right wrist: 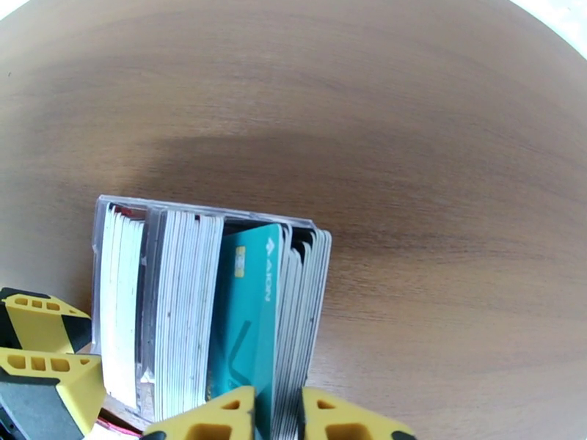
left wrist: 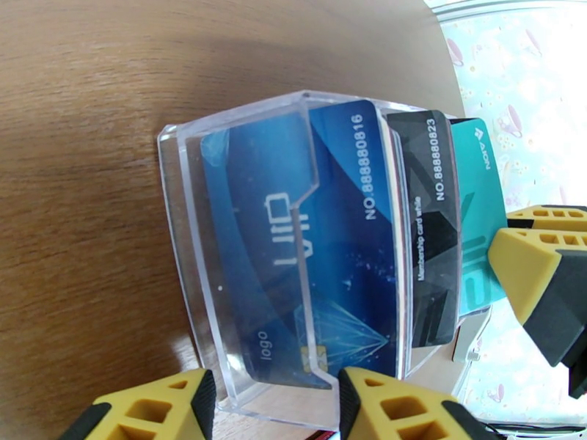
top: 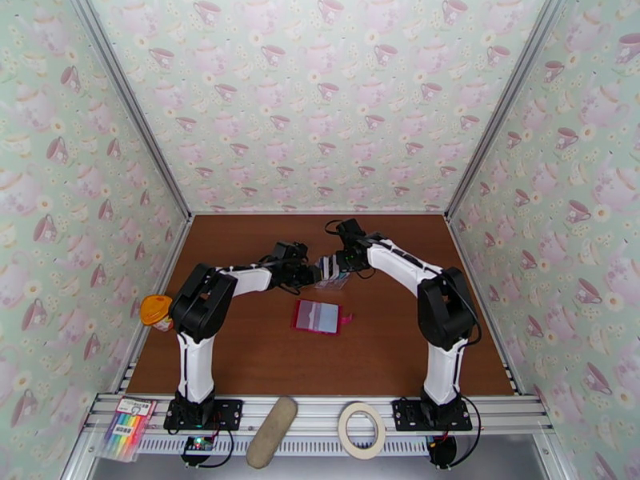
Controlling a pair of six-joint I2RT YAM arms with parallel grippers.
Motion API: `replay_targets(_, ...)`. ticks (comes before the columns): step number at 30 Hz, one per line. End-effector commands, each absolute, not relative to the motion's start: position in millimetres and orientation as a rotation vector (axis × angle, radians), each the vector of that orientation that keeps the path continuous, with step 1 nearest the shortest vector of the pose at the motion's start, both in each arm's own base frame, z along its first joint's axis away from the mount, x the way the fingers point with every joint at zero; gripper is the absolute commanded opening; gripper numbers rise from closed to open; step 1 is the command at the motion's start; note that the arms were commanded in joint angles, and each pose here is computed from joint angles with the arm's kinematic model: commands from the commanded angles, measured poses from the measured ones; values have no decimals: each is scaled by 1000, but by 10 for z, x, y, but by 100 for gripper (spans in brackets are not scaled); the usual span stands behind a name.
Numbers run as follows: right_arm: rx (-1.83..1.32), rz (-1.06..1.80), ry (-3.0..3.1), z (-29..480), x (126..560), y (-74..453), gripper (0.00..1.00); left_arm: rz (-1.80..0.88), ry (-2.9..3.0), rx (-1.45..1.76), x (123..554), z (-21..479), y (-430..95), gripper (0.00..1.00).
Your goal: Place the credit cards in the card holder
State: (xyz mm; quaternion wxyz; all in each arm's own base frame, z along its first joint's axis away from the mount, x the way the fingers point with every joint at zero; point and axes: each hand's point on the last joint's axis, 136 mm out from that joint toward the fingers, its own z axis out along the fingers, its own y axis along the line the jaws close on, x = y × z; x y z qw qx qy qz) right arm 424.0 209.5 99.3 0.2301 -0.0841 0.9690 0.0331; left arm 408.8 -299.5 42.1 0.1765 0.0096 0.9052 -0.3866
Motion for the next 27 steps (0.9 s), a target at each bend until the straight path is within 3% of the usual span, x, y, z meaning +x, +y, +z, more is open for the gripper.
replay_targets(1, -220, 32, 2685, 1017, 4206, 1969, 17, -1020, 2667, -27, 4005, 110, -2881, 49)
replay_targets(6, -231, 27, 2683, 1033, 4197, 1990, 8, -1018, 2668, -27, 4003, 107, -2880, 49)
replay_targets(27, -243, 220, 2638, 1315, 4083, 2356, 7, -1083, 2619, 8, 3999, 244, -2953, 49)
